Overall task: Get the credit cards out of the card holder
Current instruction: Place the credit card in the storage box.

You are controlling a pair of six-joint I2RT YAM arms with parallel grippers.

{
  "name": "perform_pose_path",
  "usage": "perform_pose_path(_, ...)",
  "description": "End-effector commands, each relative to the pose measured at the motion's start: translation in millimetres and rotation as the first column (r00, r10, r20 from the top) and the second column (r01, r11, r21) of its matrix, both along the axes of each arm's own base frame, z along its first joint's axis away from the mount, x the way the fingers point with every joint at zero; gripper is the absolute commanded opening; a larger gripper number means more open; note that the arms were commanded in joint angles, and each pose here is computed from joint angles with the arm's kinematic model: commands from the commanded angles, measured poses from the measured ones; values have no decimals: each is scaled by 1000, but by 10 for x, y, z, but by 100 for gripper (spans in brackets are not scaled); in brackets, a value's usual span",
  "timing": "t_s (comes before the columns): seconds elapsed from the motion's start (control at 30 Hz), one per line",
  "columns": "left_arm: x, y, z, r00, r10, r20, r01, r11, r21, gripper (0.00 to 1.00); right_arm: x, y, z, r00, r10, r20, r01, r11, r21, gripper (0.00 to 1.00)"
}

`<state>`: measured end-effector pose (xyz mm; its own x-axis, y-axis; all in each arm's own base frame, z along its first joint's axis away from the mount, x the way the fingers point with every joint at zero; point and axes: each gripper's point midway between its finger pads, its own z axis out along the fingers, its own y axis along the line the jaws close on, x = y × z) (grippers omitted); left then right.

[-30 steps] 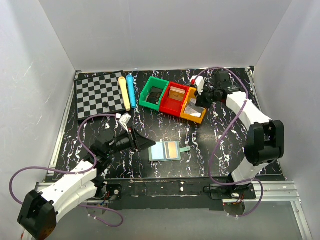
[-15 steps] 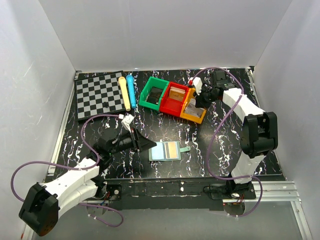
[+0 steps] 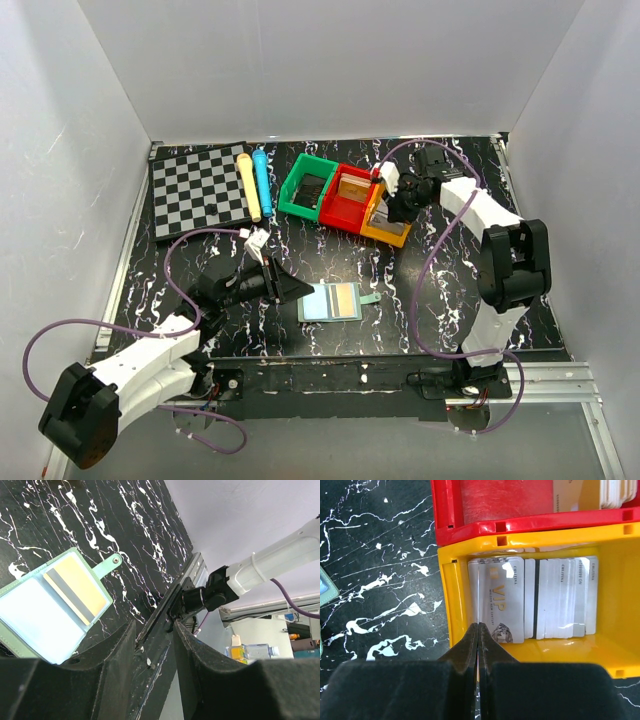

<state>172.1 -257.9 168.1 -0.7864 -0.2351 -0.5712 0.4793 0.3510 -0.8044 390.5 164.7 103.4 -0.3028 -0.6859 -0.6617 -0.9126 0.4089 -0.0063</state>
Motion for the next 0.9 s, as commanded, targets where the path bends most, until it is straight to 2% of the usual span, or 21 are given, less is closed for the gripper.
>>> perform_pose_path(0.0, -10, -7, 26, 1000, -14, 17, 14, 1000, -9, 36, -84, 1, -146, 999, 34, -29, -36, 998, -55, 1)
perform_pose_path(0.4, -34, 7, -3, 1000, -15, 12, 15, 1000, -6, 35, -77, -35, -325, 999, 23, -45, -29, 990, -135, 1)
perform_pose_path(0.87, -24, 6, -45, 1000, -11, -5, 11, 1000, 1, 35, 106, -139, -413, 999, -46, 18, 49, 967, -251, 1)
